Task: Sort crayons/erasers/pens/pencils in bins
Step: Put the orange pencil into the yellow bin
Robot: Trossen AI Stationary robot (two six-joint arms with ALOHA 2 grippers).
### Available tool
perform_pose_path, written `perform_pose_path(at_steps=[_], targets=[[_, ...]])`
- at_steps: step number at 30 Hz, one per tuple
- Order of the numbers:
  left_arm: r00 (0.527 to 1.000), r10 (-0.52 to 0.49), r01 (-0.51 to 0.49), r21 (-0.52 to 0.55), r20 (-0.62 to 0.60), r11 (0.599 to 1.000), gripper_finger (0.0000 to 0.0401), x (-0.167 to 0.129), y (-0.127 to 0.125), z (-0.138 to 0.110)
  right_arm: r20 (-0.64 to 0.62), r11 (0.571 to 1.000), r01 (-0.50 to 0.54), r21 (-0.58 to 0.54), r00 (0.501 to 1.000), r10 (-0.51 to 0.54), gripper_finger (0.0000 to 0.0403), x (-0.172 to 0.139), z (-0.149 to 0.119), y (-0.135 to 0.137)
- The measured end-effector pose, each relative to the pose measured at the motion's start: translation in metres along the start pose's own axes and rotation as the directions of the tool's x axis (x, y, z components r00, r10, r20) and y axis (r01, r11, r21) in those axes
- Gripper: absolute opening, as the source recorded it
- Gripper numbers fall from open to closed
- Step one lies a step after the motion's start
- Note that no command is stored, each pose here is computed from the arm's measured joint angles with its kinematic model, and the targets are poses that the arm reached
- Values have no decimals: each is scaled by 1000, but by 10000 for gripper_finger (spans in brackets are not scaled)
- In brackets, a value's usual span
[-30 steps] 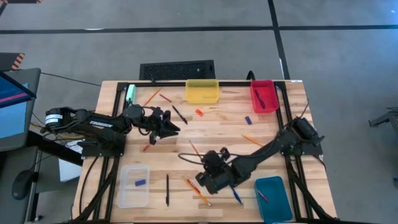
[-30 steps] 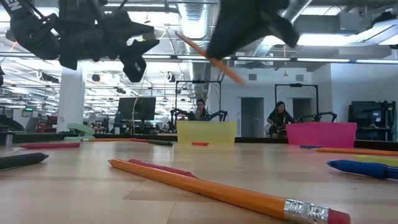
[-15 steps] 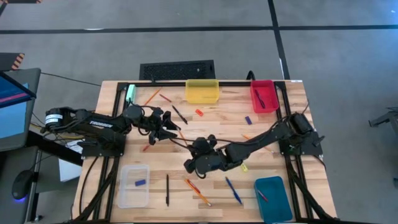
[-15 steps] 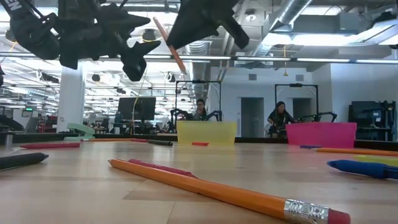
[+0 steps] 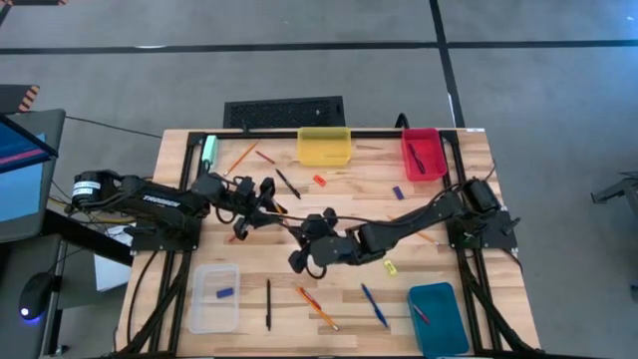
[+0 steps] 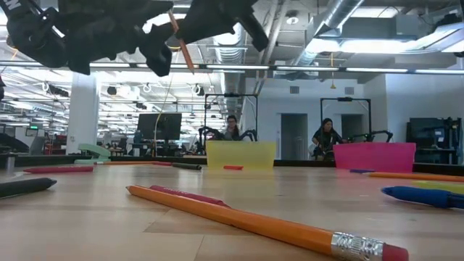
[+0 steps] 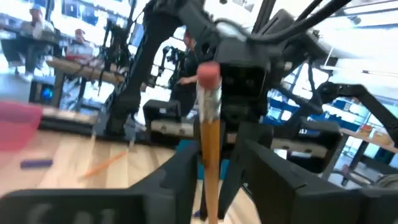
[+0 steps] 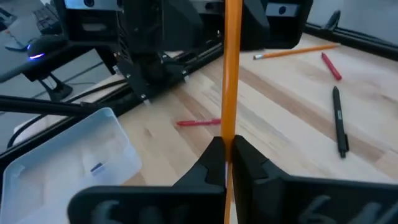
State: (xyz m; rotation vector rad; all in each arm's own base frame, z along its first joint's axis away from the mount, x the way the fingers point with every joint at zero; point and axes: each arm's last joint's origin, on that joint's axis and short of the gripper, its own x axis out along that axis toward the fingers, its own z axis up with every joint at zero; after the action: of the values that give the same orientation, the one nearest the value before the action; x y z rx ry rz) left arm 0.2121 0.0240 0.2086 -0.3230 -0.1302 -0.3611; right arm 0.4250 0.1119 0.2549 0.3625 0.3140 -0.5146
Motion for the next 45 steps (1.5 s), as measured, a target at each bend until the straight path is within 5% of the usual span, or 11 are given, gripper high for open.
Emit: perform_pose_path(at_steps=[8,13,26,30,33,37,43,45], targets=[[998,-32,29,51,61,998,18,0,-3,7,54,999,-31,-29,998,32,18,0,6,4],[994,-51,44,67,100,997,17,-1,-5,11,75,999,-39,-34,996,41,41,0,8,5],[998,-9,1,120,64,993,13,11,-1,19,1,994,1,-112,1000,-1,242,-4,2,0],[997,76,-73,135,-14,988,12,20,6,20,-54,984,16,-178,998,-26,266,-27,10,-3],[990,122,-111,149,-67,983,12,28,12,28,-140,965,44,-257,987,-82,254,-45,8,-10],[949,236,-199,185,-207,962,12,38,25,45,-188,935,84,-344,970,-156,183,-67,-10,-20],[779,499,-386,338,-380,858,12,47,48,80,-160,911,125,-394,966,-202,26,-84,-49,-41],[733,543,-417,360,-411,835,13,52,60,92,-115,912,168,-374,968,-225,11,-84,-57,-52]])
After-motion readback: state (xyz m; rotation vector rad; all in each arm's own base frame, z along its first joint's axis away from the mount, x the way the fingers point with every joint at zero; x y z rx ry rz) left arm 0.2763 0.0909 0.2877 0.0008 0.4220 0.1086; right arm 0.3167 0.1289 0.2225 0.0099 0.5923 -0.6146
